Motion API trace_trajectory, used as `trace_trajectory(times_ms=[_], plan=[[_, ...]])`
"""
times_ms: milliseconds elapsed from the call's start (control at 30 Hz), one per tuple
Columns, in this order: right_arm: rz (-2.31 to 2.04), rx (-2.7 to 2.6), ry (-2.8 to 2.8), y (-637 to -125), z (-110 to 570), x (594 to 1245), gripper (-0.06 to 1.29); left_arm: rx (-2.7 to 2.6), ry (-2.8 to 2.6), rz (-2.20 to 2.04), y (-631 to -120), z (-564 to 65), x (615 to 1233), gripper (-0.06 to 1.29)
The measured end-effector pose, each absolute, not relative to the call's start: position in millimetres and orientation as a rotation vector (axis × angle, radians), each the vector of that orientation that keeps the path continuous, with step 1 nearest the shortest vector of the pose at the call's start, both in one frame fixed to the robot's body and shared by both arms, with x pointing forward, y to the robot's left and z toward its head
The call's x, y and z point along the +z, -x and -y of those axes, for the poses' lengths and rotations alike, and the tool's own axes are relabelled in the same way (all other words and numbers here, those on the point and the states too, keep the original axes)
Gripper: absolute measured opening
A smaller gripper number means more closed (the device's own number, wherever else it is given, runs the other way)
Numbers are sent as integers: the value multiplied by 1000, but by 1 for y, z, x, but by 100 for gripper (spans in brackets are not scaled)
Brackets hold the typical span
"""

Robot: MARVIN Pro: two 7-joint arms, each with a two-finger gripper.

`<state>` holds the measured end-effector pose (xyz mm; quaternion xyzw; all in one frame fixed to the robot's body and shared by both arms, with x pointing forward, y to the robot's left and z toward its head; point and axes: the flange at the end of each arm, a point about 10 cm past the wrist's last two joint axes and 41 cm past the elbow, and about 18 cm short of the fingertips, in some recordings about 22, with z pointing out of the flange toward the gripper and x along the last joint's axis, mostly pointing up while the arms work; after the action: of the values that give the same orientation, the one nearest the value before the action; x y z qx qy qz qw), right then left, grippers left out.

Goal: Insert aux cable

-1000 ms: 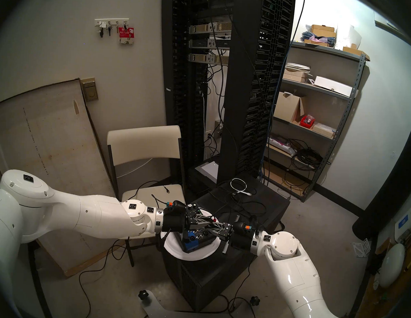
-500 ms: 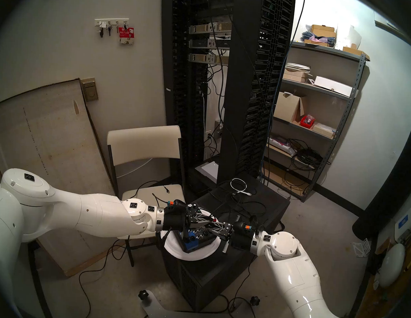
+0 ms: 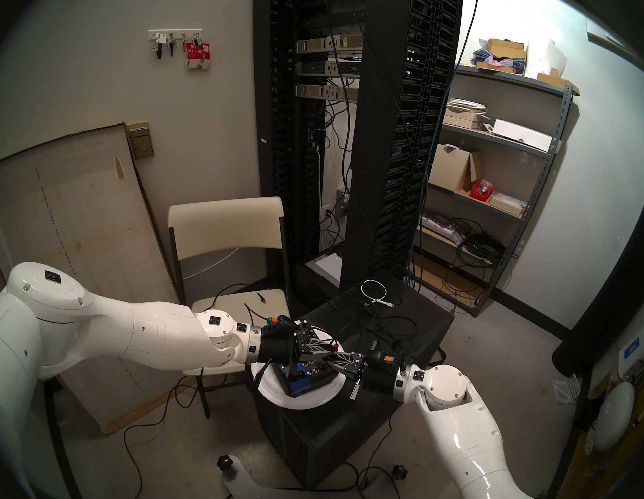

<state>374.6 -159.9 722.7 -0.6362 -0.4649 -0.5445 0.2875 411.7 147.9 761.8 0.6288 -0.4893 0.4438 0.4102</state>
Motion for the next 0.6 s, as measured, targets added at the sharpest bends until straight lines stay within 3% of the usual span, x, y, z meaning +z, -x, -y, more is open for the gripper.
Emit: trace_trajectory(times_ms=[600], plan=[[1242,-1439,1719,-372,161,718,-2,1152,-1600,1224,-408,-147,758,-2]])
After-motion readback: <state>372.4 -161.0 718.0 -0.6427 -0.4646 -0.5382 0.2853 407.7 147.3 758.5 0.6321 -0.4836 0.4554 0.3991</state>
